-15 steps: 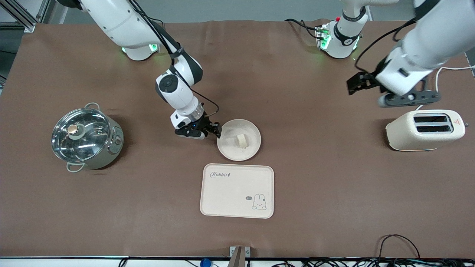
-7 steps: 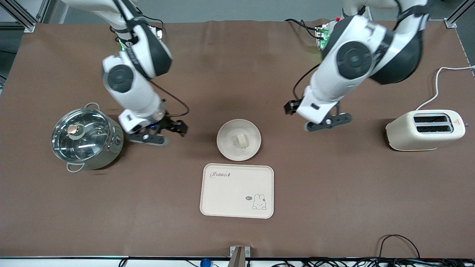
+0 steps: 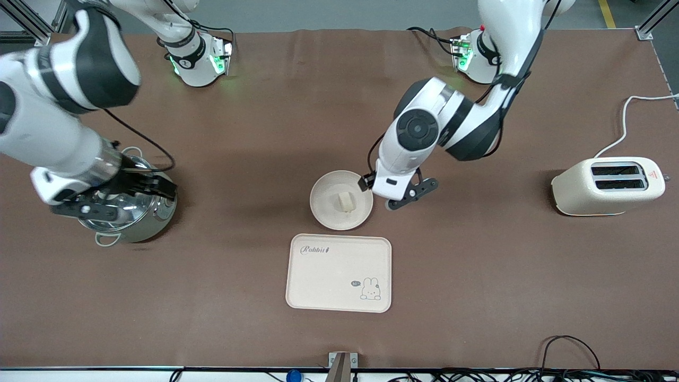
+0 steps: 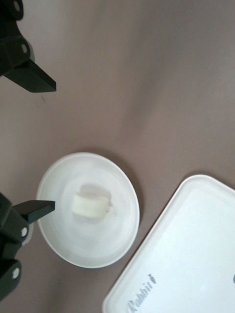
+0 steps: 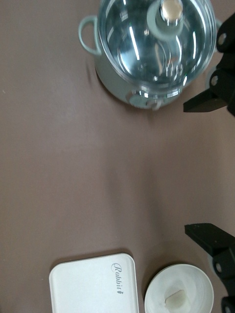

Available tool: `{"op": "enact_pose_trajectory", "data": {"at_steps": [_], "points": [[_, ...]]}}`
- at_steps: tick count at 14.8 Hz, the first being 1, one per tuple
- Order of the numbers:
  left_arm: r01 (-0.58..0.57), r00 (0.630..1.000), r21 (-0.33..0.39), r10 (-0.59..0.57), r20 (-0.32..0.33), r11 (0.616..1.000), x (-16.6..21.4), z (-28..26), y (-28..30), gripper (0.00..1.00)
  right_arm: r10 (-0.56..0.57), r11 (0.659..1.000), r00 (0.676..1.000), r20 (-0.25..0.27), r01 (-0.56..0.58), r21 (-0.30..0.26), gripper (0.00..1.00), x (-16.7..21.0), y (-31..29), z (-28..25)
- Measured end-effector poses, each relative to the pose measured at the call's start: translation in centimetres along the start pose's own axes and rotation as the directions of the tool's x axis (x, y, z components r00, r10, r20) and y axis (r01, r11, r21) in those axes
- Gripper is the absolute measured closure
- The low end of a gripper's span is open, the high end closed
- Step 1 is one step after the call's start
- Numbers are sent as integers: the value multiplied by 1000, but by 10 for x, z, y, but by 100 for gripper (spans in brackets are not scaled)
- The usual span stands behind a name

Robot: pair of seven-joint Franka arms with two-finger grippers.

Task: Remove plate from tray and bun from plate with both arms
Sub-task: 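Grasp the cream bun on the plate with the left gripper, then carry the bun with the left gripper toward the toaster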

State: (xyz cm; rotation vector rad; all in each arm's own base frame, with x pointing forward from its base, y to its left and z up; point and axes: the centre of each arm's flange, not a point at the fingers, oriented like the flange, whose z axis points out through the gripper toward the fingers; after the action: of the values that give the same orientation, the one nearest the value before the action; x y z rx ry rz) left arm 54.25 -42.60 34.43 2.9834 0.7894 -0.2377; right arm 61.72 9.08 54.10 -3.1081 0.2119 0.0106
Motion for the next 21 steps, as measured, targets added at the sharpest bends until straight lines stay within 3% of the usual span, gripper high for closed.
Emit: {"op": "enact_pose_trajectory", "data": {"at_steps": [5,7,11,17,21], "points": [[-12,999,-42,10,-44,999,-23,74,32,17,-14,999,1000,11,14,-36,0,-26,67,-62],[-51,997,-41,49,-65,998,-36,94,39,18,3,999,1000,24,-2,-50,0,-41,90,-81],[-98,992,-101,90,-85,990,-60,127,55,19,-24,997,1000,-11,23,-68,0,-68,101,-119],[-148,981,-84,135,-139,985,-54,153,55,25,-31,998,1000,-6,30,-61,0,-79,115,-127],[-145,982,-74,134,-136,987,-53,161,53,38,-36,997,999,-3,36,-61,0,-77,119,-124]]}}
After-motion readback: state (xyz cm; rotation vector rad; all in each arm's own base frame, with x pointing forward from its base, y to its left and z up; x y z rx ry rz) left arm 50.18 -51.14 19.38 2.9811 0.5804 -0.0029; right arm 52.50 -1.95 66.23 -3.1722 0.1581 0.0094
